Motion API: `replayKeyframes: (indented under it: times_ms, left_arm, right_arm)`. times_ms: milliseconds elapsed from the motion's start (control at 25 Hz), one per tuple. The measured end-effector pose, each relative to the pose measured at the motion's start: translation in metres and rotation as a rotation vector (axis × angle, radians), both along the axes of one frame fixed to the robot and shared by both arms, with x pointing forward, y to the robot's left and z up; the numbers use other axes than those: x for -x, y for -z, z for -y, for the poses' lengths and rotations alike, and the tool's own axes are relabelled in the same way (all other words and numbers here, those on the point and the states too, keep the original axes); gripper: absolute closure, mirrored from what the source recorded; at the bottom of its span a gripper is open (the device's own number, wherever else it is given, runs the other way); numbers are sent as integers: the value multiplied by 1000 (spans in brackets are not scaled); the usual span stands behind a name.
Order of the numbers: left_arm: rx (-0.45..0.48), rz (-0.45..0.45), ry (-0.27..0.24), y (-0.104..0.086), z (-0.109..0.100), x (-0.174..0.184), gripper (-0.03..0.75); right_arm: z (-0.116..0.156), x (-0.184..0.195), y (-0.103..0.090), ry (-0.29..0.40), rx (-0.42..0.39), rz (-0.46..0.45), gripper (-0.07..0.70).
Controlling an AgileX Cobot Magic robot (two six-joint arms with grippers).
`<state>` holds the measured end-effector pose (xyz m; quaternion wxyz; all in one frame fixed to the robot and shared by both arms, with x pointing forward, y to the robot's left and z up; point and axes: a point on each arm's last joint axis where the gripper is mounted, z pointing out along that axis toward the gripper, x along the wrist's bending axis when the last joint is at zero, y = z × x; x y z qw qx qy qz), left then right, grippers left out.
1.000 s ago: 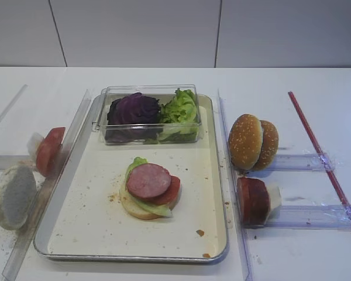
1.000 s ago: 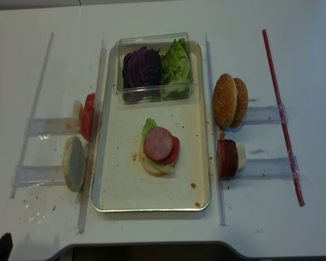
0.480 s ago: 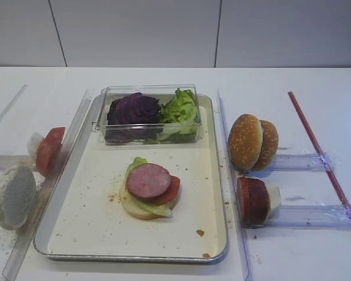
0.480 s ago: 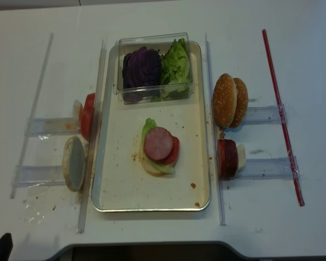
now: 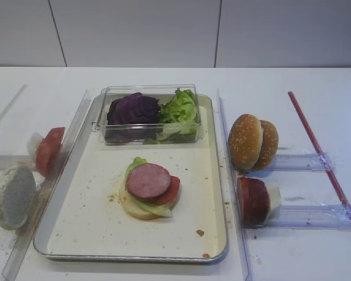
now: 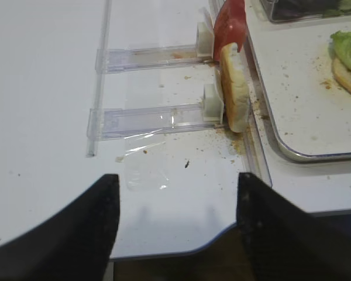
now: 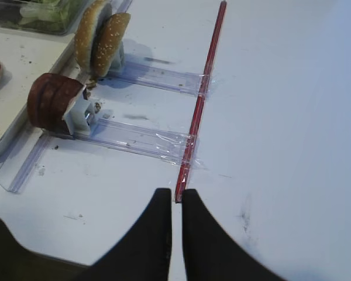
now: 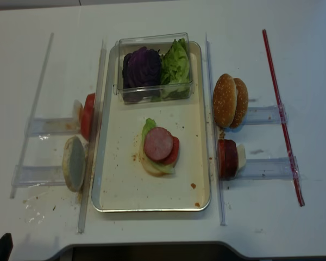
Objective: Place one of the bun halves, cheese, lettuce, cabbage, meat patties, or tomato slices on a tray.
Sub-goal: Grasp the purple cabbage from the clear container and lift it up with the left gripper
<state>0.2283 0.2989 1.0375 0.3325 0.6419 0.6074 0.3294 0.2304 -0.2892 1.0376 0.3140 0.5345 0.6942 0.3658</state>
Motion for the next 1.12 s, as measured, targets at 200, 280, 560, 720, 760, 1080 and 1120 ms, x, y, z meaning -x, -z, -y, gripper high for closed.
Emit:
replayKeyframes:
  times_ms: [200,280,560,720,760,1080,1120]
  left_arm:
    - [10,0,5,0,1,0,301]
    - [12,-5,6,-1,1,-1,301]
    - [16,-193,7,-21,1,-30,301]
    - [20,-274,4,-44,1,-55,301]
    - [22,-293,1,-49,1,-62,301]
    - [27,-449,-4,-85,1,-130,301]
    - [27,-459,-4,-89,1,-139,301]
  right_arm:
    - [0,0,0,0,0,0,553]
    - [0,0,0,0,0,0,553]
    - [0,0,0,0,0,0,553]
    - [0,0,0,0,0,0,553]
    - [0,0,0,0,0,0,553]
    - [0,0,0,0,0,0,553]
    - [0,0,0,0,0,0,553]
